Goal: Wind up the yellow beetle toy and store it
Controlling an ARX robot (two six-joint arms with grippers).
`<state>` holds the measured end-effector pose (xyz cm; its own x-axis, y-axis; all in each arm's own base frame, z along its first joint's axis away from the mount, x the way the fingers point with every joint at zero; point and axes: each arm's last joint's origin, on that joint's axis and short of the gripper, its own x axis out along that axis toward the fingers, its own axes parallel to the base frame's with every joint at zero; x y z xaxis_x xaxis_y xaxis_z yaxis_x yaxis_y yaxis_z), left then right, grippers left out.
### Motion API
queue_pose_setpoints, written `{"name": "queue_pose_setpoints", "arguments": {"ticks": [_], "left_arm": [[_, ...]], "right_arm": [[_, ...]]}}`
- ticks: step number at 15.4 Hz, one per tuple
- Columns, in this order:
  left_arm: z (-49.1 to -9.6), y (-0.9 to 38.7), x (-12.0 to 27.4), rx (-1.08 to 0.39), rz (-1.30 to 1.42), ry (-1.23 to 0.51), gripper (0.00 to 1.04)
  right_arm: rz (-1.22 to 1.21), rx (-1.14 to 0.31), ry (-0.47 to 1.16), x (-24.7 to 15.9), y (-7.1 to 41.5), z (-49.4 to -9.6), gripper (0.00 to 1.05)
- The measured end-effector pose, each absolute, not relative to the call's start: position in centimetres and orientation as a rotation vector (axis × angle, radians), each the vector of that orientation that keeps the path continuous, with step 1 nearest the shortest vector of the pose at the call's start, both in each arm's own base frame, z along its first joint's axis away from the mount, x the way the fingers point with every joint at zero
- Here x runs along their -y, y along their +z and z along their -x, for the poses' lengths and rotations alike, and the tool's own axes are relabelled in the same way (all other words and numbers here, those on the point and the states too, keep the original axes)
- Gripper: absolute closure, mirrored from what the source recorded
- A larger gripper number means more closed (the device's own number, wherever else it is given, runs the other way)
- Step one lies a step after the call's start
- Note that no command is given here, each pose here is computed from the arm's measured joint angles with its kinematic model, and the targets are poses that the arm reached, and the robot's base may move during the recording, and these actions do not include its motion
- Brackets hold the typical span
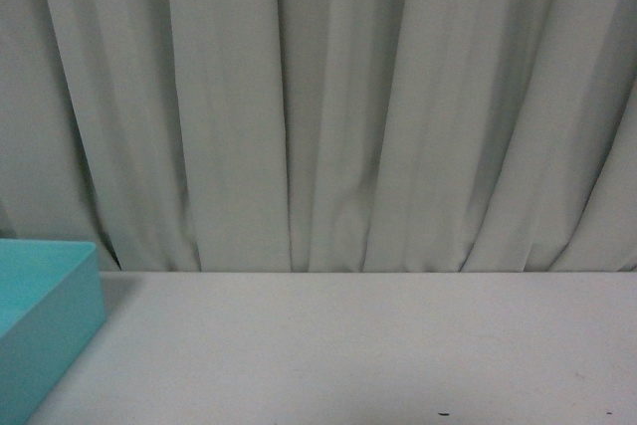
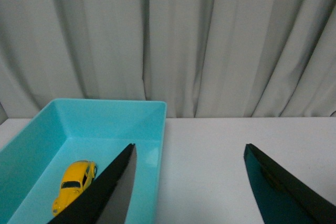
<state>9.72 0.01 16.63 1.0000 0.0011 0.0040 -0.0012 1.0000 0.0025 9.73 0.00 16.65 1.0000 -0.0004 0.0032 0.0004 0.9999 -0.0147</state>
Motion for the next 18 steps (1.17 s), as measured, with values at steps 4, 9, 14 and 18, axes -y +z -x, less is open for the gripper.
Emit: {"name": "queue_pose_setpoints", "arguments": {"ticks": [4, 9, 14, 18], "left_arm": [[-9.72, 16.63, -0.01, 0.004, -0.003, 0.001, 0.07], [-9.72, 16.63, -0.01, 0.004, -0.003, 0.001, 0.07], [-9.72, 16.65, -0.01, 0.006, -0.003, 0.001, 0.07], [-9.72, 16.63, -0.01, 0.004, -0.003, 0.002, 0.07]], "right_arm": [[0.015, 0.003, -0.001, 0.0, 16.65, -9.73, 0.07], [0.015, 0.003, -0.001, 0.0, 16.65, -9.73, 0.07], [0.015, 0.003, -0.001, 0.0, 16.65, -9.72, 0.07], [0.015, 0.004, -0.001, 0.0, 16.66, -9.72, 0.07]]}}
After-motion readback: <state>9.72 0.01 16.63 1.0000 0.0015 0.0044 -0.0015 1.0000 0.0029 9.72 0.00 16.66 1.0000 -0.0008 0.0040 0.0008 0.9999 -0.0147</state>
